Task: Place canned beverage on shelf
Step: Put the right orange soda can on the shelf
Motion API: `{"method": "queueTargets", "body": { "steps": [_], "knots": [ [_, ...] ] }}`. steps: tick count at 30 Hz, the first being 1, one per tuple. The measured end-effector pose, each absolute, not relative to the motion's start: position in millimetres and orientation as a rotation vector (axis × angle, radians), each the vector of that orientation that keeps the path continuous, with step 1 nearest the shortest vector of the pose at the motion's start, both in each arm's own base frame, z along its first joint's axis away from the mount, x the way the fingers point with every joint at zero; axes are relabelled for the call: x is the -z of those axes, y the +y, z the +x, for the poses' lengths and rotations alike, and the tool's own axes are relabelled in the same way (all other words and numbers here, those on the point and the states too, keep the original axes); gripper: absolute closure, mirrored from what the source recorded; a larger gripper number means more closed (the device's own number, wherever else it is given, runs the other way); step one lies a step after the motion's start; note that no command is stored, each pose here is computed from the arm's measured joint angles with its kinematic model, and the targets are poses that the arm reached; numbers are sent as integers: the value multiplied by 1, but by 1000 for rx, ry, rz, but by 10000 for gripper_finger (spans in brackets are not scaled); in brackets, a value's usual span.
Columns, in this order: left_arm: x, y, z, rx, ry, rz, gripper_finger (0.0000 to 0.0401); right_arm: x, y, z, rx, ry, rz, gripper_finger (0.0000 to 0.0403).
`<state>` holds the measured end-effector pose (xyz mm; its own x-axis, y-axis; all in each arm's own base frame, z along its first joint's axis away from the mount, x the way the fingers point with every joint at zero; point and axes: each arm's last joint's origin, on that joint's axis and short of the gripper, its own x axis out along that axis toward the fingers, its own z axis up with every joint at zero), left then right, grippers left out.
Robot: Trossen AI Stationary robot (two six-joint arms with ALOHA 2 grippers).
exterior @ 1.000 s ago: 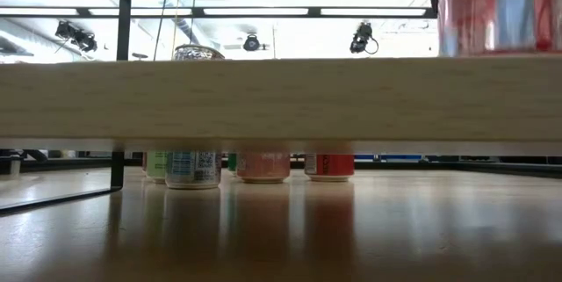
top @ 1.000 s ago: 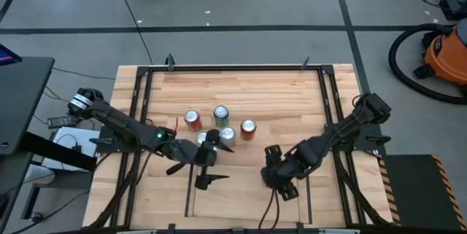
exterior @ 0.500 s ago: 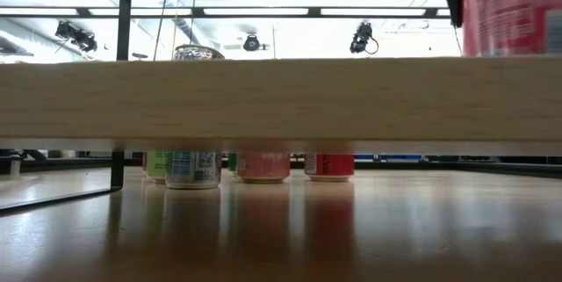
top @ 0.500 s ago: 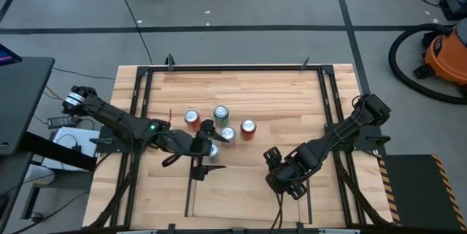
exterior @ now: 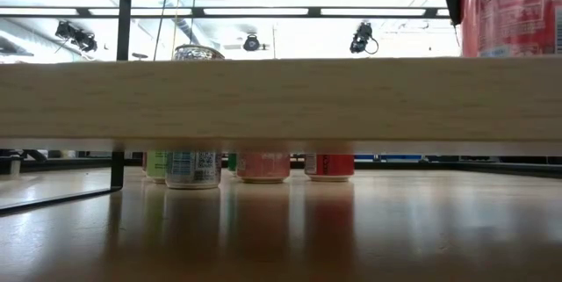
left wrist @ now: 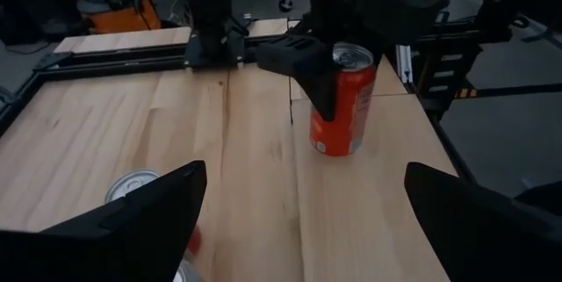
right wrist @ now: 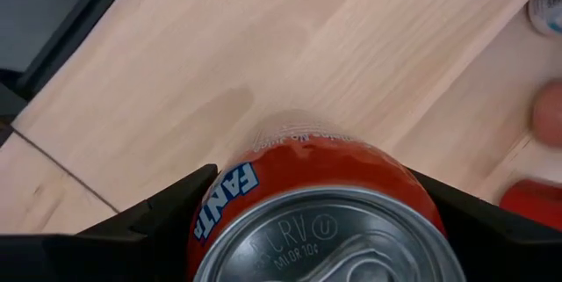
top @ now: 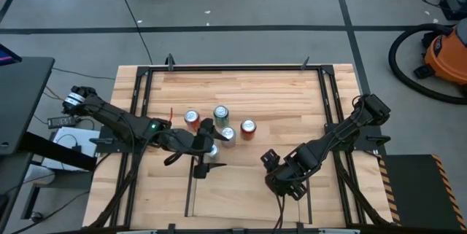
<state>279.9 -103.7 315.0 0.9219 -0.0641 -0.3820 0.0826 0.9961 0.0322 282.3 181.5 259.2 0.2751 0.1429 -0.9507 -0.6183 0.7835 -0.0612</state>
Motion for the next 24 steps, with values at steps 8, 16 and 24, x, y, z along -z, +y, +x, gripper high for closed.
{"method": "queueTargets", "body": {
  "steps": [8,16,24],
  "knots": [
    [-314,-104,280,72,400,32,1,-246,179,279,-498,1227,-454,78],
    [-313,-103,279,71,417,35,1,-246,178,280,-395,1229,-379,33],
    [-312,-103,279,72,418,40,1,-260,181,284,-386,1195,-319,7]
  ]
}}
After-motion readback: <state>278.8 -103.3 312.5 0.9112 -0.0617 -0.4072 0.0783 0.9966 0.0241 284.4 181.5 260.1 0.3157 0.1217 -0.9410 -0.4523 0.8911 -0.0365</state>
